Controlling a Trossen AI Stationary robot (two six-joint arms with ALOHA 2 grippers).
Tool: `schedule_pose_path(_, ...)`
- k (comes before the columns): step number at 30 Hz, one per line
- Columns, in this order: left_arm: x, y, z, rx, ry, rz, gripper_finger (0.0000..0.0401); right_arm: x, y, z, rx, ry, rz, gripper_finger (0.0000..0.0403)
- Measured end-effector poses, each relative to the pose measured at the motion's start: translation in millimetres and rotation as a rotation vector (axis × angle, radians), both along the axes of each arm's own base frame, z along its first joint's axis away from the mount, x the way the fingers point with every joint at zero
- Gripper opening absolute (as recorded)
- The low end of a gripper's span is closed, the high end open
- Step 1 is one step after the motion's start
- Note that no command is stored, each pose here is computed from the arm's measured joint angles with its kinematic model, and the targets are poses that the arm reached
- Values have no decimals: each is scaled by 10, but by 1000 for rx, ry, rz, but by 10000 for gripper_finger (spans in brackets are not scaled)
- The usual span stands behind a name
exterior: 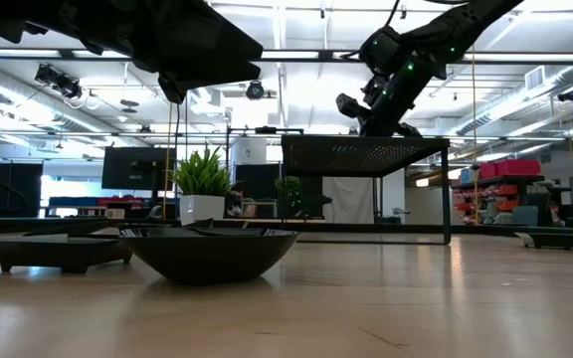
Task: Pick & Place Mini shaped plates
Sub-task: Stack the drop shaped plate on top of the drop shaped plates on the shelf
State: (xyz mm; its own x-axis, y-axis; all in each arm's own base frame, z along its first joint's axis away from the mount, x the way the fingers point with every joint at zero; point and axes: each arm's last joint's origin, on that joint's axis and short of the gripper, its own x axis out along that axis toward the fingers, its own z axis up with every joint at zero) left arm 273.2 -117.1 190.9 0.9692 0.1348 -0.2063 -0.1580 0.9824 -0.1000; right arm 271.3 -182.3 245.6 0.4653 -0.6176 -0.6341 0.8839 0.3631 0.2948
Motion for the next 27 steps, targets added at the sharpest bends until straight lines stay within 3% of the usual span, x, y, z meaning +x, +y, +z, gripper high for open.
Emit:
schedule_pose_path(15, 4, 11, -2, -8, 1, 6, 165, -29, 32, 55, -9, -5, -10, 2)
schedule_pose_path(27, 4, 11, -5, -7, 3, 6, 165, -47, 82, 6, 49, 33, 7, 2)
